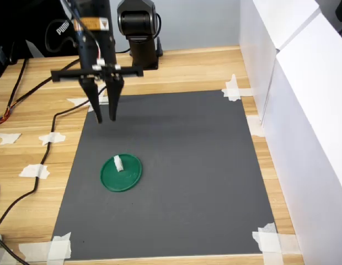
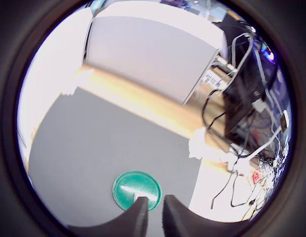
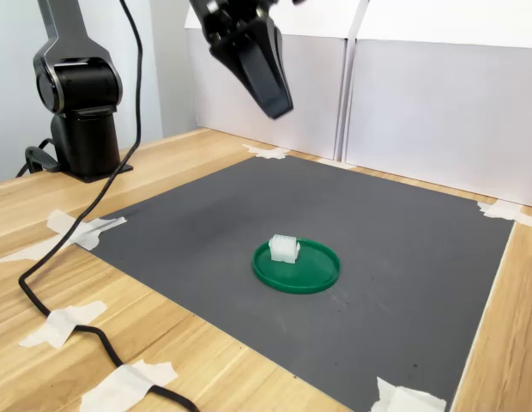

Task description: Grasp a white terminal and put it on the green lid.

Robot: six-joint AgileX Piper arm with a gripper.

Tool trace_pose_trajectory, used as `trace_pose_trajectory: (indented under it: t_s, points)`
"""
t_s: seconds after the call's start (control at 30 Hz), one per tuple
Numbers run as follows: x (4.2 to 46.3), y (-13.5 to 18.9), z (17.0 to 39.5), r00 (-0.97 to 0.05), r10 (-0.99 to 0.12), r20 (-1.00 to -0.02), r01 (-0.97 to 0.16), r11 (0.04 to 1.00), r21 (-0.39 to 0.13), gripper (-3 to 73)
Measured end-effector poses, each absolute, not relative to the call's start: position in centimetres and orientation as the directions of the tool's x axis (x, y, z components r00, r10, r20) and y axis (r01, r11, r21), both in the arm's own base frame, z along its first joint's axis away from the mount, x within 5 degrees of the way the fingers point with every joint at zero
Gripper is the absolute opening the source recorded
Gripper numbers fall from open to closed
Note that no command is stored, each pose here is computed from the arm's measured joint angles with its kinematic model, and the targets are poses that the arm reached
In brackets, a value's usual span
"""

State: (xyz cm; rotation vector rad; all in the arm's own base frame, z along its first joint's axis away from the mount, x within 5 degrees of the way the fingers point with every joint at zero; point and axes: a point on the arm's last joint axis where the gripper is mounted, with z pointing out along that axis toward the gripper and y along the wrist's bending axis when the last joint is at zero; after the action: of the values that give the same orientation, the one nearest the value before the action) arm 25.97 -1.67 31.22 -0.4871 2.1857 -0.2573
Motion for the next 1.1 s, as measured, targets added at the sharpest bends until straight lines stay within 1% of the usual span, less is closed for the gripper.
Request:
trace_pose_trajectory:
  t_s: [0.07,0.13,0.17,0.27,0.33,0.53,0.63,0.7,0.83,1.1]
  points:
    - [24.1,-1.6,32.4,-0.506,-0.377,-0.775,-0.199,0.926,-0.320,1.1]
    - [22.2,-1.4,32.9,-0.456,-0.328,-0.827,-0.159,0.945,-0.287,-0.4]
    - [21.3,-1.3,32.9,-0.432,-0.296,-0.852,-0.139,0.955,-0.261,-0.9]
    - [18.7,-0.9,32.1,-0.372,-0.199,-0.907,-0.086,0.980,-0.180,-1.5]
    - [16.9,-0.9,31.1,-0.336,-0.159,-0.928,-0.049,0.987,-0.152,-1.6]
    - [12.7,-1.6,28.9,-0.244,-0.119,-0.962,0.070,0.988,-0.139,-1.6]
    - [11.1,-1.6,27.9,-0.206,-0.089,-0.975,0.104,0.988,-0.112,-1.6]
    - [10.1,-1.4,26.9,-0.190,-0.079,-0.979,0.107,0.989,-0.101,-1.6]
    - [8.7,-1.1,24.7,-0.181,-0.079,-0.980,0.108,0.989,-0.100,-1.6]
    - [6.8,-0.5,21.5,-0.186,-0.109,-0.977,0.078,0.989,-0.125,-1.6]
